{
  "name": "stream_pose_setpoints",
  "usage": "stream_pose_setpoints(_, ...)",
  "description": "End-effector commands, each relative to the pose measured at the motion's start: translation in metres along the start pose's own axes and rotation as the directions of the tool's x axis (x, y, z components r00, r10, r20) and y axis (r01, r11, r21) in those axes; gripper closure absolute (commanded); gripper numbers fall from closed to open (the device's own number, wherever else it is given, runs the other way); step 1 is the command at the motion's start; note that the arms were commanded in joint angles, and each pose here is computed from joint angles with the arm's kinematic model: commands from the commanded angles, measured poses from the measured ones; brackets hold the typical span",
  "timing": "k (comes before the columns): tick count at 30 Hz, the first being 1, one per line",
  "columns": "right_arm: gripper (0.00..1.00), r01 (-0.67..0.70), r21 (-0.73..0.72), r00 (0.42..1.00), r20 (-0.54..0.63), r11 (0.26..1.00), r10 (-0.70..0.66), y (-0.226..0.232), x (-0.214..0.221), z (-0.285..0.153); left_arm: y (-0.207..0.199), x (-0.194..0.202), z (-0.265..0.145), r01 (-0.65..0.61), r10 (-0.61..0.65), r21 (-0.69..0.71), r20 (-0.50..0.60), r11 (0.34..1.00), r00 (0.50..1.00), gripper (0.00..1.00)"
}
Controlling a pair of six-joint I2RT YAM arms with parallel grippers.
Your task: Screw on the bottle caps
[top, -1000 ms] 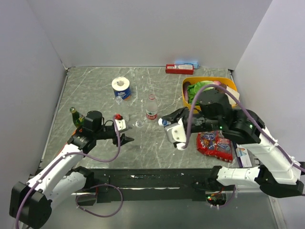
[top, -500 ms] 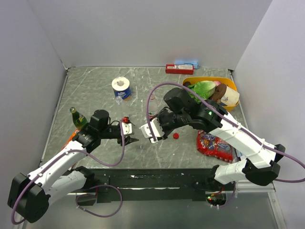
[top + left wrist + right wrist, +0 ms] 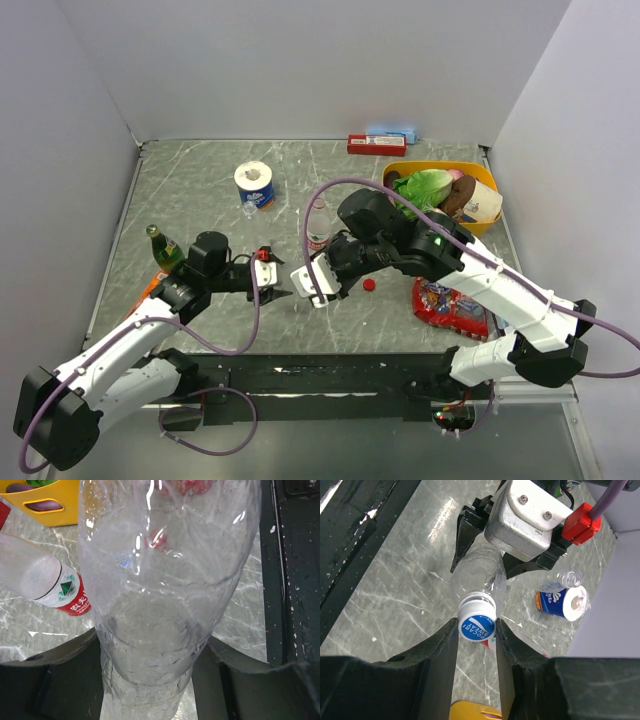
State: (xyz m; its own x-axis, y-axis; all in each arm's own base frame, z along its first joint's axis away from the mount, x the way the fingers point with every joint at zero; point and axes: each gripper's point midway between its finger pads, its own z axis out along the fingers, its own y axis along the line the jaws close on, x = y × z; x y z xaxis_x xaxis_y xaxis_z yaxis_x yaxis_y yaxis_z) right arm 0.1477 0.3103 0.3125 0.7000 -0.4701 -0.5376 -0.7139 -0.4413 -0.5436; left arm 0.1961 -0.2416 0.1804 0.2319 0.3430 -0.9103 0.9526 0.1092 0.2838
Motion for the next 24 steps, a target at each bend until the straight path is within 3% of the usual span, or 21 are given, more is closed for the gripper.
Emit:
stream_pose_setpoints(1,0.76,-0.014,-0.032,1.000,-0.004,0.999,0.014,0.004,-0.003,0.003,0.009,-0.029,-0.002,-0.077,0.080,-0.033,0.091,0.996,0.993,0.99)
stream_pose_setpoints(6,0.76,-0.077,-0.020,0.997,-0.022,0.997,0.076,0.002,0.002,0.010,0.012,-0.036,-0.002,-0.054,0.061,-0.057,0.129,0.997,0.990,0.99)
stream_pose_setpoints(12,0.77,-0.249,-0.005,0.968,-0.036,0.968,0.249,-0.002,0.007,0.018,0.023,-0.045,-0.005,-0.006,0.031,-0.139,0.181,0.990,0.983,0.99)
stream_pose_setpoints(24,0.78,-0.561,-0.011,0.827,-0.056,0.828,0.560,-0.014,0.020,0.020,0.032,-0.050,-0.013,0.038,0.028,-0.247,0.256,0.968,0.966,0.99)
